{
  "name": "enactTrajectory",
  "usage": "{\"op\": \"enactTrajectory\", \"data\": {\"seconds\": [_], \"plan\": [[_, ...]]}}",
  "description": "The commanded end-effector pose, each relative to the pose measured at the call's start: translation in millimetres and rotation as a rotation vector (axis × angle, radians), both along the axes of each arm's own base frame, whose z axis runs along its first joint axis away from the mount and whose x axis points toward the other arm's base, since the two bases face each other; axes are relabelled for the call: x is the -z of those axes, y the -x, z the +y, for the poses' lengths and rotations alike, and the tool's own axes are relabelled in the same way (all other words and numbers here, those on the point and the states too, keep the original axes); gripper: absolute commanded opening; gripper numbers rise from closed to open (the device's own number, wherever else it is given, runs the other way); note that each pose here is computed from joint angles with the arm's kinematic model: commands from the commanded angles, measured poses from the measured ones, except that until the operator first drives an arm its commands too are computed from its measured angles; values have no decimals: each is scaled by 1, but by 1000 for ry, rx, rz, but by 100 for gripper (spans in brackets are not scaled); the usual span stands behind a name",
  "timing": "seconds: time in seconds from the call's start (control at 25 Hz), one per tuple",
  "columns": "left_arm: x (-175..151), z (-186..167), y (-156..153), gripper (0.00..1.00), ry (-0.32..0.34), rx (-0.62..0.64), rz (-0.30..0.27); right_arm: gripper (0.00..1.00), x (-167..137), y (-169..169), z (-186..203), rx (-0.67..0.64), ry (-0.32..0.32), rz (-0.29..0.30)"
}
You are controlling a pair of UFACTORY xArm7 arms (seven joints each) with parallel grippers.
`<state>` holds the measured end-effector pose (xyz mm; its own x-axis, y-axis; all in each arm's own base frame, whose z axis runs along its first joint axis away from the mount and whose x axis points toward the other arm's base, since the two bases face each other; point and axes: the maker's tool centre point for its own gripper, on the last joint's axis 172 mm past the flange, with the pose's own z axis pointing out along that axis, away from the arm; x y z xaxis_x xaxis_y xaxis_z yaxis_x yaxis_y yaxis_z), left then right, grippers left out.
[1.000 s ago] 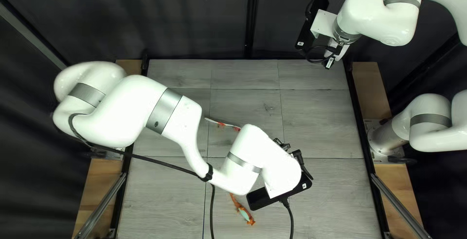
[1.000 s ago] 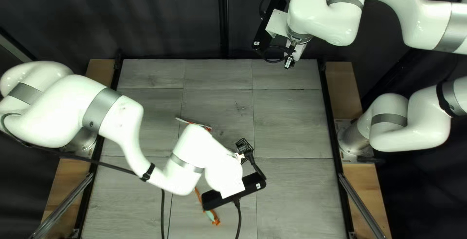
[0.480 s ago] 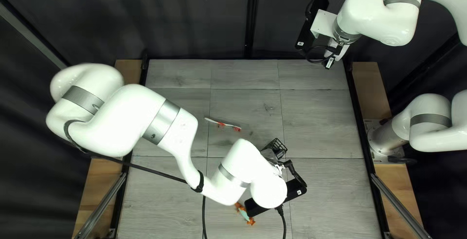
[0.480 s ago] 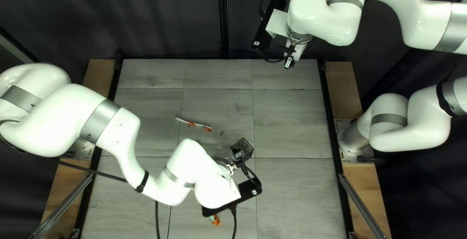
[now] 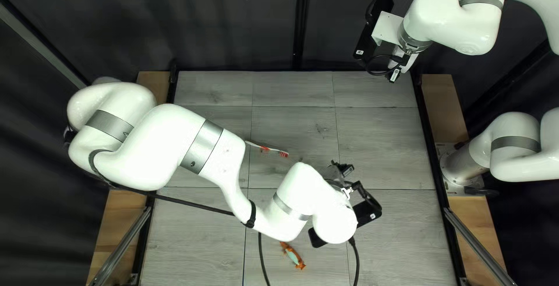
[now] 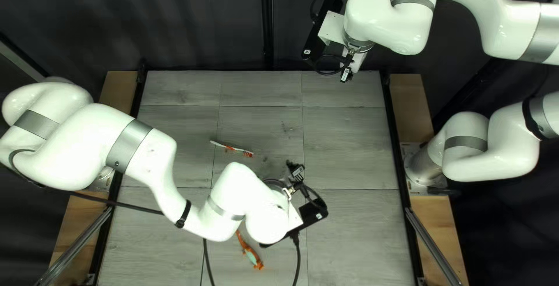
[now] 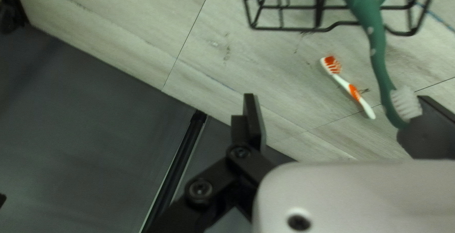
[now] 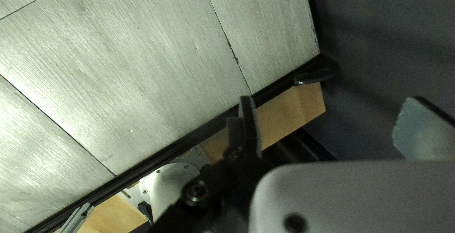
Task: Pick up toothbrushes and insert them into a toothbrush holder
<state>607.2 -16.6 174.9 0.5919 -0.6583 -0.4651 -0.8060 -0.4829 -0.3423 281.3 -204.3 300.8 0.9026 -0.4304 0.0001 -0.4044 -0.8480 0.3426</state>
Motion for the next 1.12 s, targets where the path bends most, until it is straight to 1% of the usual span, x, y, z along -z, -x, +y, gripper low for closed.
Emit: {"op": "enactTrajectory", "data": {"seconds": [0.04,0.24,0.4,0.48,0.6,0.64,0.72,0.8,0.84,0.92,1.0,1.12], "plan": [[-7,7,-8,100,-8,-3,-23,100,0,0,0,0,0,0],[-12,16,-19,100,-20,-9,-43,100,0,0,0,0,0,0],[-15,15,-20,100,-24,-8,-57,100,0,0,0,0,0,0],[-23,10,-15,100,-26,-2,-74,100,0,0,0,0,0,0],[-45,1,3,100,-11,16,-112,100,0,0,0,0,0,0],[-51,-3,11,100,9,27,-130,100,0,0,0,0,0,0],[-57,-12,24,100,48,45,-145,100,0,0,0,0,0,0],[-59,-18,41,100,87,51,-147,100,0,0,0,0,0,0],[-60,-20,56,100,115,49,-149,100,0,0,0,0,0,0],[-57,-16,80,100,163,13,-152,100,0,0,0,0,0,0],[-52,-10,93,100,196,-32,-159,100,0,0,0,0,0,0],[-34,10,120,100,246,-151,-193,100,0,0,0,0,0,0]]}}
